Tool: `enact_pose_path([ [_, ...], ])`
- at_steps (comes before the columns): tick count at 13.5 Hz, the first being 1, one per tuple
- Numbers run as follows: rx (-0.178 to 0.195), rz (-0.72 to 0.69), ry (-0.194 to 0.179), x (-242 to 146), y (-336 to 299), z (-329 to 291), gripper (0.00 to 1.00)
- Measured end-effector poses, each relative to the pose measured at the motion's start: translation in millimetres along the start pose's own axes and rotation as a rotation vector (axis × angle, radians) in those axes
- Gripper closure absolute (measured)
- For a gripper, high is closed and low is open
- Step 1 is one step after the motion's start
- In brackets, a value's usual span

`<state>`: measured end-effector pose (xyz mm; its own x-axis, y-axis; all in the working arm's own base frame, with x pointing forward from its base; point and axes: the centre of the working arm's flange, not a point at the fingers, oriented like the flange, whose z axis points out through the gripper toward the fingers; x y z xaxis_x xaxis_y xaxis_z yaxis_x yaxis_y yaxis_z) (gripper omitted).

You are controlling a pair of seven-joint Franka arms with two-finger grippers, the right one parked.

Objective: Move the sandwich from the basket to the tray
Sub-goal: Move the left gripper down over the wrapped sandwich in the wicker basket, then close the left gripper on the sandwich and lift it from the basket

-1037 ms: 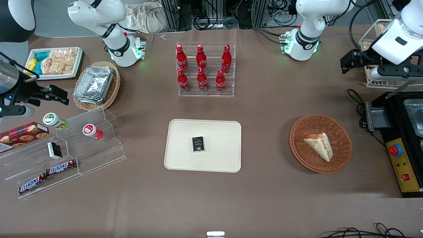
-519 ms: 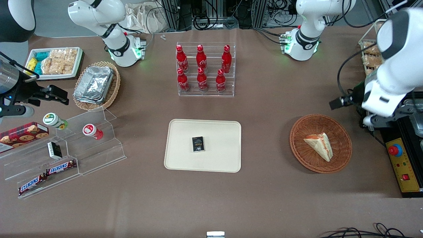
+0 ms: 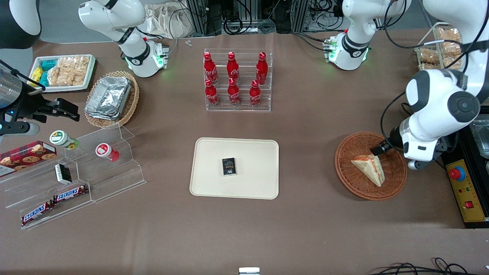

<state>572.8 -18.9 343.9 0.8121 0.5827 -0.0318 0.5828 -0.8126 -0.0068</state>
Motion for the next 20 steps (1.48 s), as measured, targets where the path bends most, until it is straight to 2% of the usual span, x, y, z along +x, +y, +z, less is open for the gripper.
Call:
enact_pose_path([
  [8,-0.028,-0.183,0.019,6,4,79,0.0],
  [9,-0.029,-0.202,0.019,6,4,85,0.04],
  [14,-0.026,-0.23,0.014,7,4,92,0.59],
  [18,-0.039,-0.244,0.029,9,5,83,0.97],
  [20,-0.038,-0.239,0.031,11,9,57,1.0],
])
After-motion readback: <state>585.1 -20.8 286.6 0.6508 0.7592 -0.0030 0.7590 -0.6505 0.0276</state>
